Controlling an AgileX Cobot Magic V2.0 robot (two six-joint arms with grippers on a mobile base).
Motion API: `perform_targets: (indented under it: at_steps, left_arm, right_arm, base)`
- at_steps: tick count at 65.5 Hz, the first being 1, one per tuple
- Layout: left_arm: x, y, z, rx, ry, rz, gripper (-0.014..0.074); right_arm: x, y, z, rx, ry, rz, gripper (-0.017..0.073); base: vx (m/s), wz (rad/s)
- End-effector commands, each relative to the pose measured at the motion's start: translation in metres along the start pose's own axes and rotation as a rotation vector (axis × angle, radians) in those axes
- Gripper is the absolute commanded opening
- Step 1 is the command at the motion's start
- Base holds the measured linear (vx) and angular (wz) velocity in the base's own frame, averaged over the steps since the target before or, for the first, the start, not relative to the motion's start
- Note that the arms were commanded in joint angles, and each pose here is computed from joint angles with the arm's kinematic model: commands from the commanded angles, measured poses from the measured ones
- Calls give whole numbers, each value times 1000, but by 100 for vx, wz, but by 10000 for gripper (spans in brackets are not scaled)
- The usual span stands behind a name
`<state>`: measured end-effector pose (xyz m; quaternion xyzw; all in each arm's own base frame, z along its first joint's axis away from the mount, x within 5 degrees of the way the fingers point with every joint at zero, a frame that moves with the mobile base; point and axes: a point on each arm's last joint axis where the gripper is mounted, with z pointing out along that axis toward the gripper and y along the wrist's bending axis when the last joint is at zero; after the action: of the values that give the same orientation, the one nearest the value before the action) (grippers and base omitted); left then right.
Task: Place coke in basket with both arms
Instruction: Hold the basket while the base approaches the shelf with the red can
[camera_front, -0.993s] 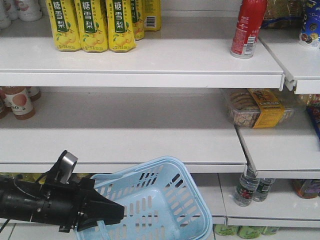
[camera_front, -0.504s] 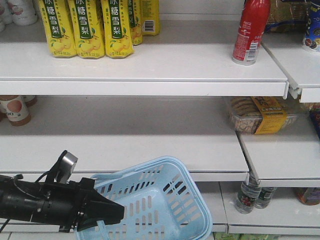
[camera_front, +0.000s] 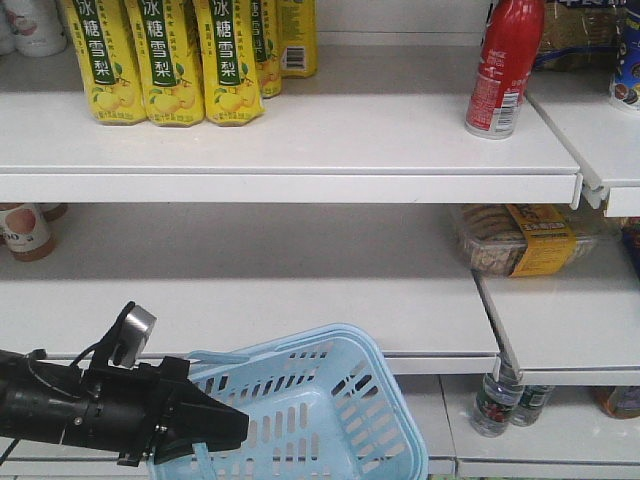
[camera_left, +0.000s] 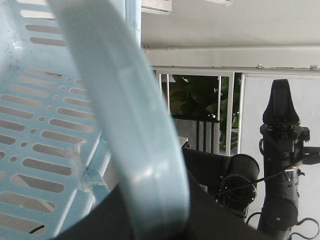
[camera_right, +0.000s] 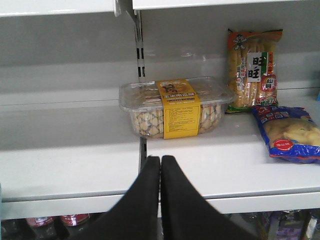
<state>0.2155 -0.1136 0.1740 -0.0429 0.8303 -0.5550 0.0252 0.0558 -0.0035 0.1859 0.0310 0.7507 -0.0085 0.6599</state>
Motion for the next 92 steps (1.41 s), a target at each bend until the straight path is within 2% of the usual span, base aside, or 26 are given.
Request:
perform_targets:
  at_steps: [1,92]
  left_arm:
    - [0,-20,-4,118,-9,29,-6]
    - [0,-20,-4,118,-9,29,-6]
  right_arm:
    - [-4,0,1,-1,-53,-16,-10]
    - [-4,0,1,-1,-53,-16,-10]
  base:
    - [3,0]
    - [3,0]
